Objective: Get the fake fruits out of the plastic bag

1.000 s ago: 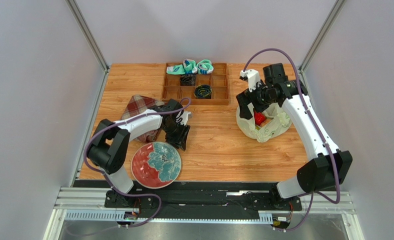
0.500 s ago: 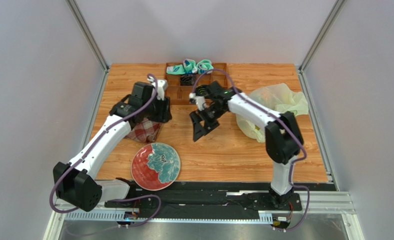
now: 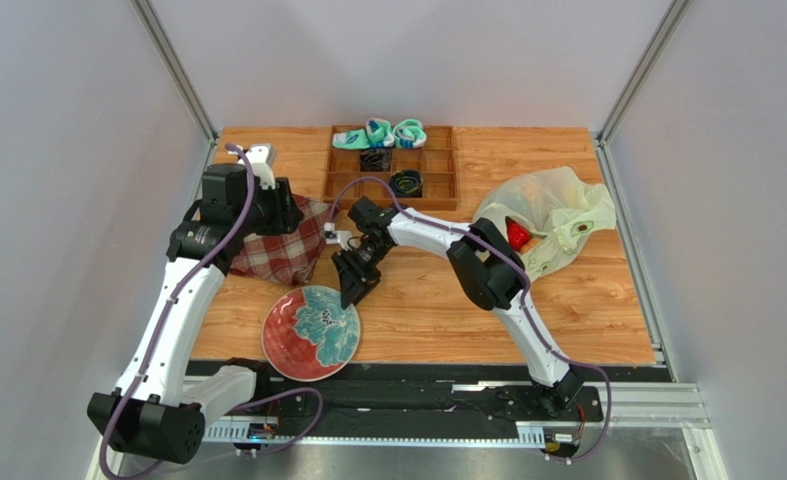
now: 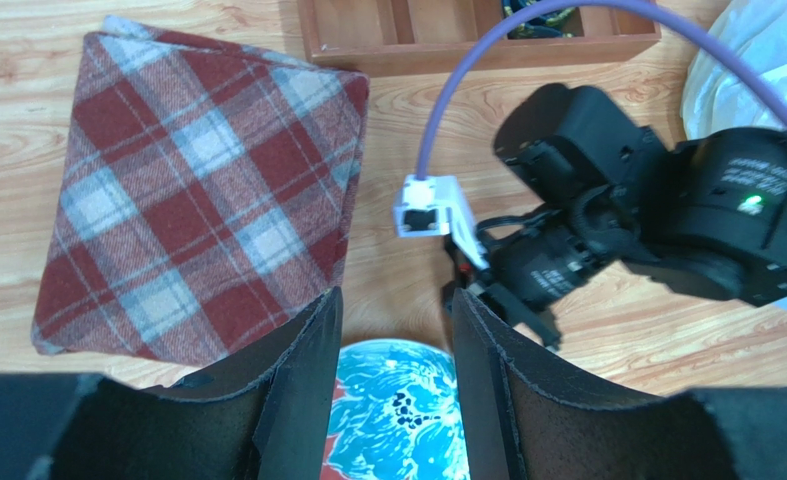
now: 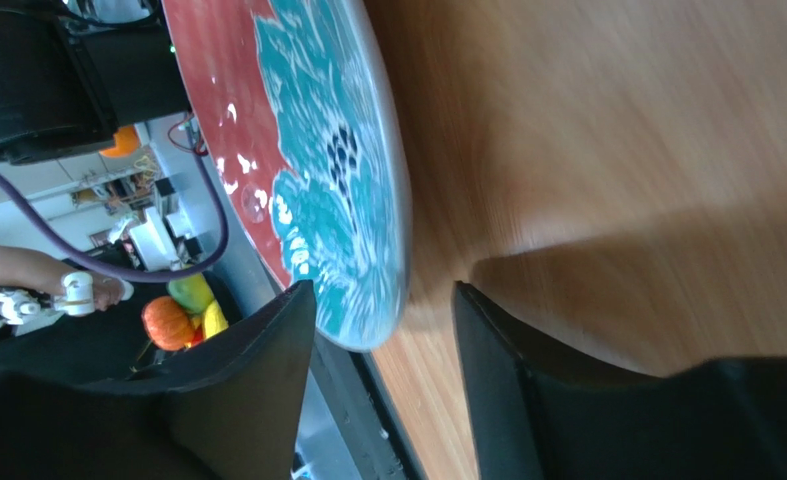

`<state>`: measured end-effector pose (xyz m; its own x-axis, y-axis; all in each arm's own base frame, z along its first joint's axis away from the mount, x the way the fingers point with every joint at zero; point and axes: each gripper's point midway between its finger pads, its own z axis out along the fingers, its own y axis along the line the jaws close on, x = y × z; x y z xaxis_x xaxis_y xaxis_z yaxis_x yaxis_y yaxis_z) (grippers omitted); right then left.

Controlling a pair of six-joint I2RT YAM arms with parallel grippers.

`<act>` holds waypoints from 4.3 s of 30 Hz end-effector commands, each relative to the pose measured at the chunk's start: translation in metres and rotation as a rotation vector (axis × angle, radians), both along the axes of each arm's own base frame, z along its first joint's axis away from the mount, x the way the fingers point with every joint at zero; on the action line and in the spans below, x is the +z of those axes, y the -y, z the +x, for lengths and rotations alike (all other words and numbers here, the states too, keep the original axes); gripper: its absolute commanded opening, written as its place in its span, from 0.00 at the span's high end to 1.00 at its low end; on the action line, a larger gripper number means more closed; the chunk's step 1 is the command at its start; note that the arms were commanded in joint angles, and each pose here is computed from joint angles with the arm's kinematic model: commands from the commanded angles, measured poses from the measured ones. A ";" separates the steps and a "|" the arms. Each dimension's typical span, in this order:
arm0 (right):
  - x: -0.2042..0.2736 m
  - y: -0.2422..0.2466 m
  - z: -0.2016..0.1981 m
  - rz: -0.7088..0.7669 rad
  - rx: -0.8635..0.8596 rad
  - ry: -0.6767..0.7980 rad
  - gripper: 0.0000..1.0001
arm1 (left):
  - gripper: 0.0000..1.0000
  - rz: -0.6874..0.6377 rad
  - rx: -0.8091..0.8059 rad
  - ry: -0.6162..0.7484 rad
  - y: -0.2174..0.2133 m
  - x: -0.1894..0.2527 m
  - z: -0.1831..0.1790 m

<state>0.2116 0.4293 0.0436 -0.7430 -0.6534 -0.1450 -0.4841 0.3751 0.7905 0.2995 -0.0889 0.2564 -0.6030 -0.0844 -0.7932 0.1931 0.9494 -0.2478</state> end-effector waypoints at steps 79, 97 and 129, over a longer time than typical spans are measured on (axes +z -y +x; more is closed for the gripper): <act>0.255 0.543 0.147 -0.820 -0.901 1.134 1.00 | 1.00 -0.113 -0.535 -0.001 0.367 -0.020 0.052; 0.266 0.478 0.039 -0.461 -0.884 1.099 0.22 | 1.00 -0.131 -0.956 -0.136 0.342 -0.019 -0.024; 0.102 0.353 0.076 -0.443 -0.761 0.730 0.55 | 1.00 -0.029 -0.839 -0.220 0.290 -0.071 -0.019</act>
<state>0.2460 0.0709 0.1134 -0.8714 -0.2226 -0.4371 -0.3171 0.9355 0.1557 0.2755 -0.3748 0.1606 -0.6698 0.4640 -0.5798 0.7324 0.5415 -0.4127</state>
